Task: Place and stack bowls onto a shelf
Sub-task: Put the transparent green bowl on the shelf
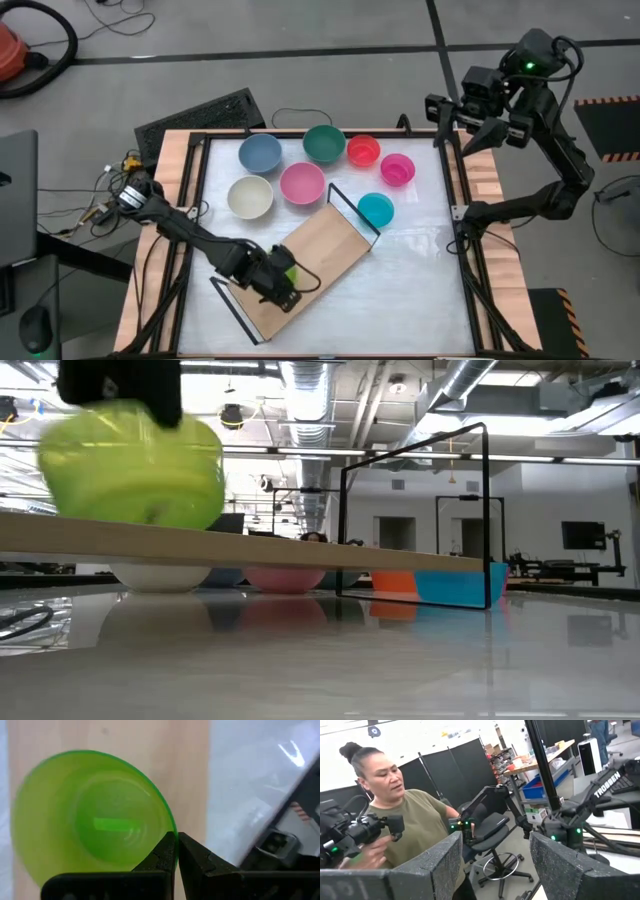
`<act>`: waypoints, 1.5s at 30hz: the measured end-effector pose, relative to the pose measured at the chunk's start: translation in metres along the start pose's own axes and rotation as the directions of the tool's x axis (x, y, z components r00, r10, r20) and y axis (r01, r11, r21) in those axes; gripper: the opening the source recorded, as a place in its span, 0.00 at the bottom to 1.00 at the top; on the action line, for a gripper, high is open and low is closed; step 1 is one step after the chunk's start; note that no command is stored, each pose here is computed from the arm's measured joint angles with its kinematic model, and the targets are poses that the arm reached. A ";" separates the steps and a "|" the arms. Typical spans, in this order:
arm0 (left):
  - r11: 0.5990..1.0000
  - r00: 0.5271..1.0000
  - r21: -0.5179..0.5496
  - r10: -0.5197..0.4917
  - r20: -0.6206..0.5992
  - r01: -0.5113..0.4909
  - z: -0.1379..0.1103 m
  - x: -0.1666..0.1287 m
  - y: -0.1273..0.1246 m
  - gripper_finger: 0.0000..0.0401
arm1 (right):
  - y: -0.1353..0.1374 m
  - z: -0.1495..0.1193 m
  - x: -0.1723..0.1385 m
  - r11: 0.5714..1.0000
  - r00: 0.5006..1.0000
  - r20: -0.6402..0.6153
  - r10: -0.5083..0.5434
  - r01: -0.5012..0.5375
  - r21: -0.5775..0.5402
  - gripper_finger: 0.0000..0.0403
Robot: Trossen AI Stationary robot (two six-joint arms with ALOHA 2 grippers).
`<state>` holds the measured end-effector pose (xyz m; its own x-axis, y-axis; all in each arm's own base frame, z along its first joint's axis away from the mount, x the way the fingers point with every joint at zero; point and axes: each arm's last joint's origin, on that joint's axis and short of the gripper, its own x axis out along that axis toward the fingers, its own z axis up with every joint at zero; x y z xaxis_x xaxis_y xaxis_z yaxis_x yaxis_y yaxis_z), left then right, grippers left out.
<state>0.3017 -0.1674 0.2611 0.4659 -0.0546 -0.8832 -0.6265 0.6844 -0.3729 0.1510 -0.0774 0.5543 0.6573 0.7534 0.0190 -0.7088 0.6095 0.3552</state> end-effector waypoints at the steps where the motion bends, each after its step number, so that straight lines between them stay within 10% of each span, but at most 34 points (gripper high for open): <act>1: 1.000 1.000 0.004 -0.016 0.000 0.016 -0.001 -0.003 -0.004 0.00 | 0.000 0.000 0.000 1.000 1.000 0.000 -0.001 0.001 0.007 0.64; 20: 0.982 0.975 0.138 0.150 -0.161 -0.128 -0.010 0.025 -0.054 0.00 | -0.001 -0.001 0.000 1.000 1.000 0.001 -0.003 0.003 0.017 0.64; 45: 0.960 0.944 0.138 0.267 -0.195 -0.243 -0.033 0.021 -0.046 0.00 | -0.003 -0.004 0.000 0.997 1.000 -0.003 -0.006 0.006 0.072 0.64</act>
<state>0.3194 -0.2243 0.2505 0.1508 -0.0106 -0.9885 -0.6288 0.7705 -0.1042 0.1522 -0.0779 0.5492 0.6607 0.7505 0.0145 -0.6845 0.5945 0.4219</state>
